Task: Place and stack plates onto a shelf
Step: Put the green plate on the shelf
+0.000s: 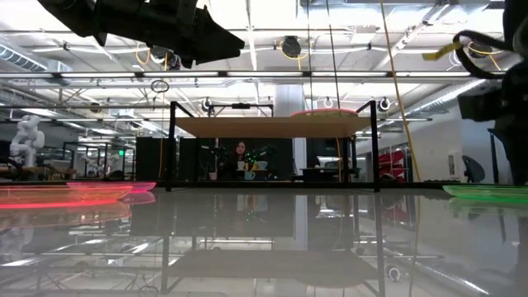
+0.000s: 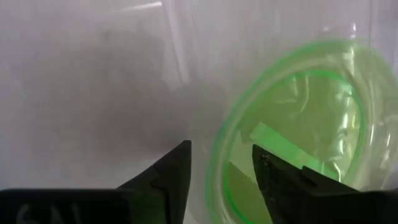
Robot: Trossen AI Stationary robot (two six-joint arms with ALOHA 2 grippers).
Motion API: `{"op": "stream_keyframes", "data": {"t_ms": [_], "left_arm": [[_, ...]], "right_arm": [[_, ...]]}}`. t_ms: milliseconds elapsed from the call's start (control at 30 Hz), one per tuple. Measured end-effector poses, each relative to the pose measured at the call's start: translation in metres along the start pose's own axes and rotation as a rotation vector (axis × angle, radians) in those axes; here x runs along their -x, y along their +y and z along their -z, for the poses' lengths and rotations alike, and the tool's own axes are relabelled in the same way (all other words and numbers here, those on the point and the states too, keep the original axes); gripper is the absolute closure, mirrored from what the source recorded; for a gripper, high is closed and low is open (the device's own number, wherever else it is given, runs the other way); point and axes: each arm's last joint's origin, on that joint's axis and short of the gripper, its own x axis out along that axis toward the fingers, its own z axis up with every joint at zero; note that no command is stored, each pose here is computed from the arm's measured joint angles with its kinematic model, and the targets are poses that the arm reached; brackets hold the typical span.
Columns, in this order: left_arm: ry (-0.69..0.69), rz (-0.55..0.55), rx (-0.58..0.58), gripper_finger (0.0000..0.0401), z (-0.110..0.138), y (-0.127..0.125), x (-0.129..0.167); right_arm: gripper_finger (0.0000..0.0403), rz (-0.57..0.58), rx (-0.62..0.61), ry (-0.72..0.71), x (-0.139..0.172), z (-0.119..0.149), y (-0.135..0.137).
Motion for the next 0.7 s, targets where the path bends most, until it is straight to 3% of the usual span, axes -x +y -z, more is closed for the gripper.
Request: {"op": "stream_keyframes", "data": {"t_ms": [233, 533, 700], "left_arm": [[0.004, 0.0, 0.001, 0.022, 0.0003, 0.0, 0.0], [0.004, 0.0, 0.003, 0.022, 0.0003, 0.0, 0.0], [0.005, 0.001, 0.005, 0.022, 0.0004, -0.0001, 0.0]], "right_arm": [[0.0277, 0.021, -0.057, 0.022, -0.0081, 0.0041, -0.0044], [0.0393, 0.052, -0.028, 0.016, -0.0095, 0.0052, -0.0061], [0.0398, 0.051, -0.026, 0.017, -0.0081, 0.0045, -0.0059]]}}
